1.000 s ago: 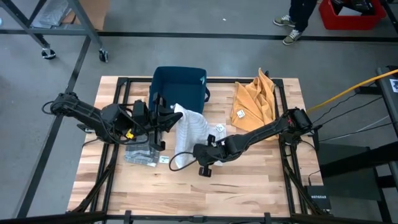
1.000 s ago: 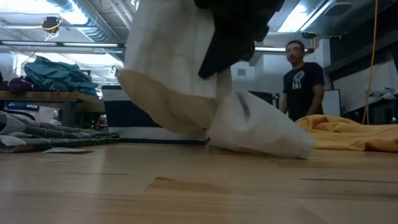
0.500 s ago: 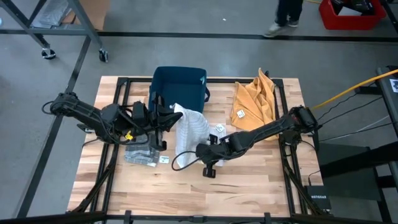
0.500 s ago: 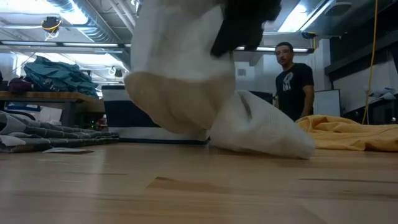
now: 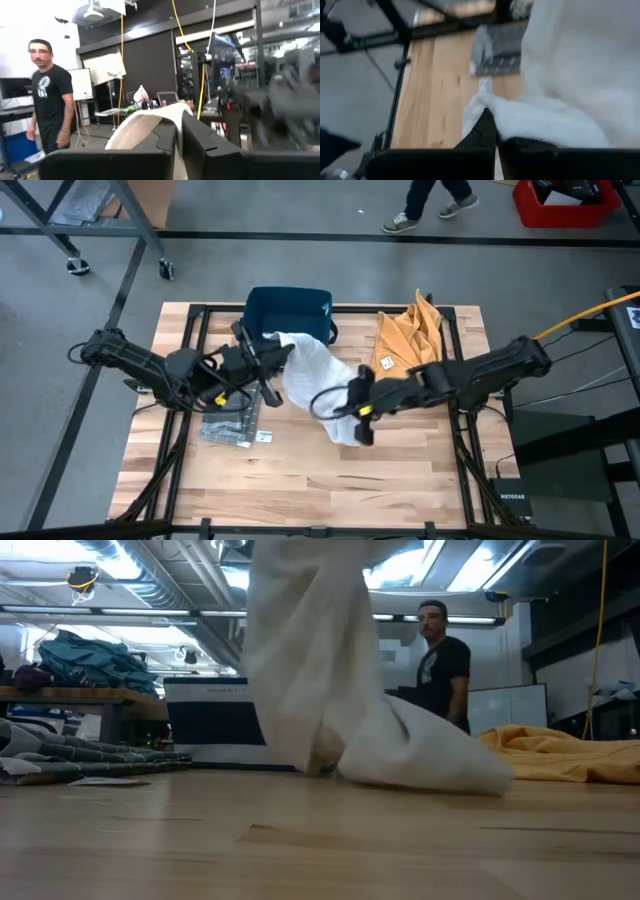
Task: Fold towel
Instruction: Fold the white patterned towel
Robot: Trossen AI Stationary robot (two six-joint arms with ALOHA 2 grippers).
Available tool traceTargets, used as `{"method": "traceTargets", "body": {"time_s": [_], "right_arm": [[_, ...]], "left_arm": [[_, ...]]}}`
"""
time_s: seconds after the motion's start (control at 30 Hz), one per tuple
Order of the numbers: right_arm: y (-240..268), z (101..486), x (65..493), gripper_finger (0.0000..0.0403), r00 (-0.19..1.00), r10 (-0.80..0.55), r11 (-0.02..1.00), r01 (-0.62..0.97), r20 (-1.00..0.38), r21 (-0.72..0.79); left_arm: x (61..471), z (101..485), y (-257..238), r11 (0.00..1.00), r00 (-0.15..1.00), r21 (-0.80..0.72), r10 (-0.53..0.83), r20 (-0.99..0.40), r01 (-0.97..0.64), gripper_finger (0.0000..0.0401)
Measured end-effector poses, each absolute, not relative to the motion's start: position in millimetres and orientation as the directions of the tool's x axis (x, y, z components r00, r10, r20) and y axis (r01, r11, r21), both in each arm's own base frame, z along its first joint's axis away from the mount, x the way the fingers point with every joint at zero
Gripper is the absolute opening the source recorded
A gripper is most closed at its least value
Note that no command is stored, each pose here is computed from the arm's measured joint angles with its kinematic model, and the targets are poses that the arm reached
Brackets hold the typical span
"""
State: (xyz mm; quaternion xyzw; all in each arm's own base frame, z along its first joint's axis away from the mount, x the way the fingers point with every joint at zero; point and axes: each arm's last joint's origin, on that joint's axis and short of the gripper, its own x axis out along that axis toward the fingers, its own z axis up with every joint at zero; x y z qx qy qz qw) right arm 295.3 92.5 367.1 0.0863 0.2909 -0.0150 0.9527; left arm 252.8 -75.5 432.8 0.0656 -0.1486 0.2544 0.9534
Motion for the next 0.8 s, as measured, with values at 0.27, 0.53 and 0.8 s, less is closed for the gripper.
{"method": "traceTargets", "body": {"time_s": [0.27, 0.53, 0.8], "right_arm": [[72.9, 414.0, 254.8, 0.0003, 0.922, -0.153, 0.976, 0.198, -0.356, 0.092], [62.8, 450.7, 231.6, 0.0003, 0.969, -0.214, 0.974, 0.221, -0.12, 0.047], [56.6, 490.8, 213.3, 0.0003, 0.976, -0.212, 0.977, 0.212, 0.048, -0.005]], "left_arm": [[257.5, 419.7, -76.5, 0.861, 0.851, 0.072, 0.481, 0.209, -0.504, 0.0108], [261.4, 399.2, -78.1, 0.88, 0.882, 0.062, 0.469, 0.054, -0.472, 0.0142], [263.5, 376.5, -78.9, 0.882, 0.876, 0.016, 0.471, -0.104, -0.472, 0.0139]]}}
